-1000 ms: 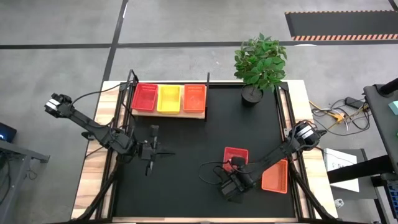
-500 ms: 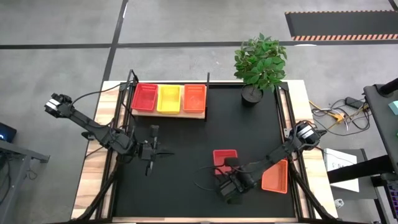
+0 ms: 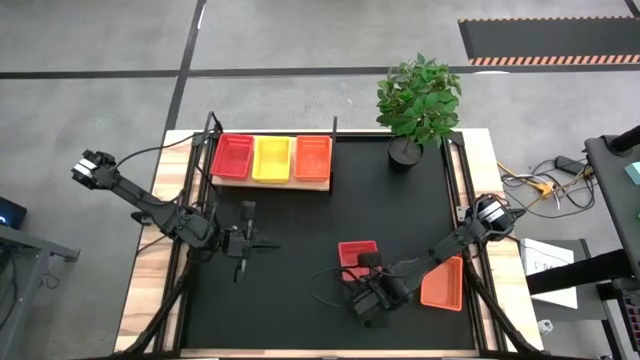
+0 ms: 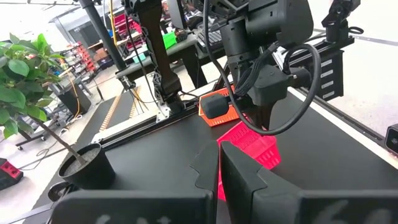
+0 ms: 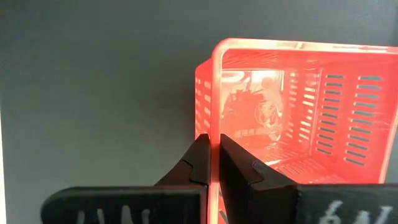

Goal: Stack baskets on shelf by color
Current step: Stack the red bin on top of the other red bins on the shelf

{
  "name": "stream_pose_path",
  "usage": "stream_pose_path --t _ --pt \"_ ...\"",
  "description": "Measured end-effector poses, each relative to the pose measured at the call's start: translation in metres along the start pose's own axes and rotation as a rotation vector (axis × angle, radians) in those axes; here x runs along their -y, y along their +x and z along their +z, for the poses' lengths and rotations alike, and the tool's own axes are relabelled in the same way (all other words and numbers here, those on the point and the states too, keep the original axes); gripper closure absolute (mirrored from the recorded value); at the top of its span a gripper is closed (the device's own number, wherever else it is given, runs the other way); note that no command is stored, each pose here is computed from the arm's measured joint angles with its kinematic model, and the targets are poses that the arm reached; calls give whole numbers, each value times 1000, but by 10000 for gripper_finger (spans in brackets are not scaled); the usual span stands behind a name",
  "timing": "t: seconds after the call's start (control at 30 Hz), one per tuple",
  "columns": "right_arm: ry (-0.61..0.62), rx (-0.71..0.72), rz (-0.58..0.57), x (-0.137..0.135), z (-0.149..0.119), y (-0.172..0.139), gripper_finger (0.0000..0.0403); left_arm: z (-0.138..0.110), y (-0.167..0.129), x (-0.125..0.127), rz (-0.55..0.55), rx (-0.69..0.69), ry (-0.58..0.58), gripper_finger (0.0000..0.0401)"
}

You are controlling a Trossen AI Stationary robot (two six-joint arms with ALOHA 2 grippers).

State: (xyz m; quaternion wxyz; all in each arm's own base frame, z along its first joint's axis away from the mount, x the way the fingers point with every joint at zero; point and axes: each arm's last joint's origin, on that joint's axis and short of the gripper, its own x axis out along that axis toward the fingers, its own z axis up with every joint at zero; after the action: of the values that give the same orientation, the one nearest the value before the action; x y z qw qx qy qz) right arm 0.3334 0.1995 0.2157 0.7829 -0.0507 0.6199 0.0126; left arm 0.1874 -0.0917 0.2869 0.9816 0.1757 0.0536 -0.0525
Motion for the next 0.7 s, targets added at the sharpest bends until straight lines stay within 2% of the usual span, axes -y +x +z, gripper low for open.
stream_pose_path --t 0.1,0.33,0.7 --pt "-29 1 0 0 0 0 394 0 0 0 0 0 0 401" --pt "-223 103 26 7 14 2 394 0 0 0 0 1 -1 401" --pt "-329 139 9 28 26 7 394 0 0 0 0 2 -2 401"
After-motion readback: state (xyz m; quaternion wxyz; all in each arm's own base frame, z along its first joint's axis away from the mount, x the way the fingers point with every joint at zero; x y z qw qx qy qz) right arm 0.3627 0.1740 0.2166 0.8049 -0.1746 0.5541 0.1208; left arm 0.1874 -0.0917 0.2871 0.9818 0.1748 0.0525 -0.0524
